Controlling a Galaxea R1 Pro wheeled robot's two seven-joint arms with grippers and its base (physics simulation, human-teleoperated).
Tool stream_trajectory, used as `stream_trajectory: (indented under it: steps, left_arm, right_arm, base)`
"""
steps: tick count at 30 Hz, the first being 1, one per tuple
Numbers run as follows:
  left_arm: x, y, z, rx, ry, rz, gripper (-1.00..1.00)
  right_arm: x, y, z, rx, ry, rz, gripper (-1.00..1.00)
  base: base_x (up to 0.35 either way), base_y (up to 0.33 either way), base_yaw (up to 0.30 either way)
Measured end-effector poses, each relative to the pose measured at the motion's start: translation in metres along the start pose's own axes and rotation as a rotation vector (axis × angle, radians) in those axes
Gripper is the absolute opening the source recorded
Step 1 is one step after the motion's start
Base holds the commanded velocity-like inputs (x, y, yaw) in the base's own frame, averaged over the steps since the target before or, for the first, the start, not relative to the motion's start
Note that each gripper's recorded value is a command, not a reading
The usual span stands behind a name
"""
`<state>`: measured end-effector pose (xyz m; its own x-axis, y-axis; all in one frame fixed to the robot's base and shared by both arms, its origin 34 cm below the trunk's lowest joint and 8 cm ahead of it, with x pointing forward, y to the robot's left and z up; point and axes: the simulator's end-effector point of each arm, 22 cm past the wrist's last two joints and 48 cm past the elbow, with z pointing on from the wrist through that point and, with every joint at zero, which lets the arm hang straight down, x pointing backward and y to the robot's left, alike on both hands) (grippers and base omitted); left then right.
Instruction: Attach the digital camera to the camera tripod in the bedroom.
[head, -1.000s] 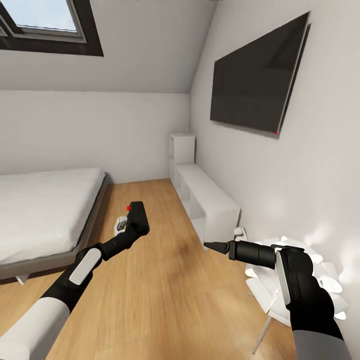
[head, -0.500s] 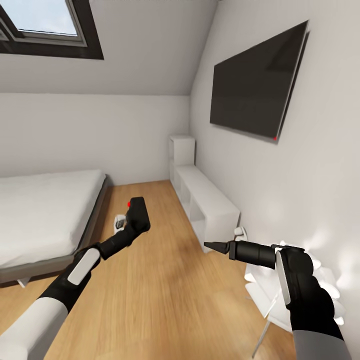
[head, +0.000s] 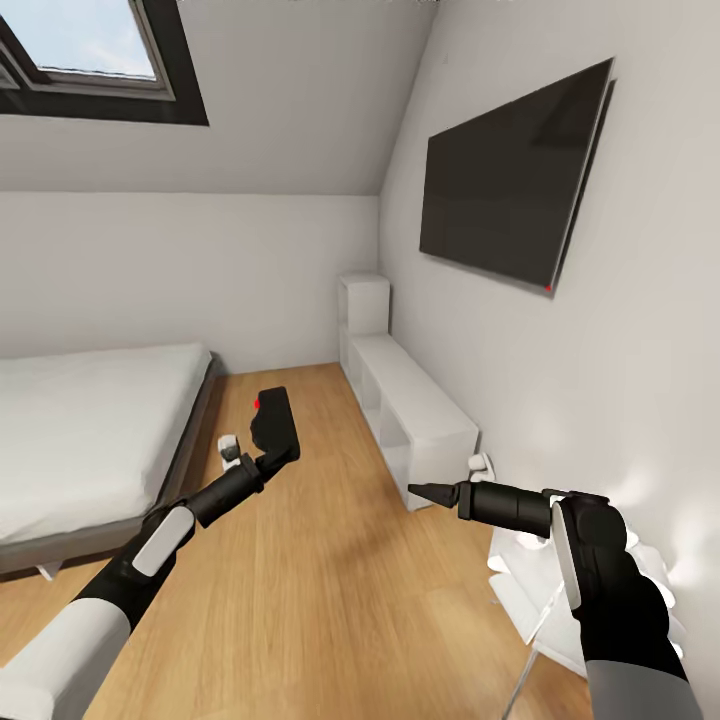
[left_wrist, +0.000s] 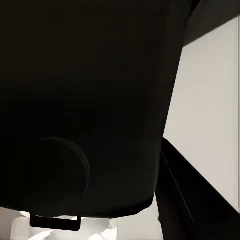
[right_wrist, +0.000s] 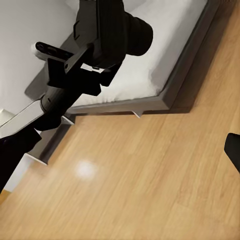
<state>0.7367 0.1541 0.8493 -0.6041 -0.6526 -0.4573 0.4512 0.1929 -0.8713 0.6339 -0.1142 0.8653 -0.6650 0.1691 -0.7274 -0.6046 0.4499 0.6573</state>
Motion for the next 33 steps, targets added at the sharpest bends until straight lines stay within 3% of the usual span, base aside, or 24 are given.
stream_trajectory:
  steps: [33]
  left_arm:
    - [-0.032,-0.05,0.015,-0.001,0.0,-0.003,-1.0]
  right_arm:
    - [-0.05,0.036,-0.009,0.001,0.0,-0.001,1.0]
  base:
    - [0.0,0.0,0.0]
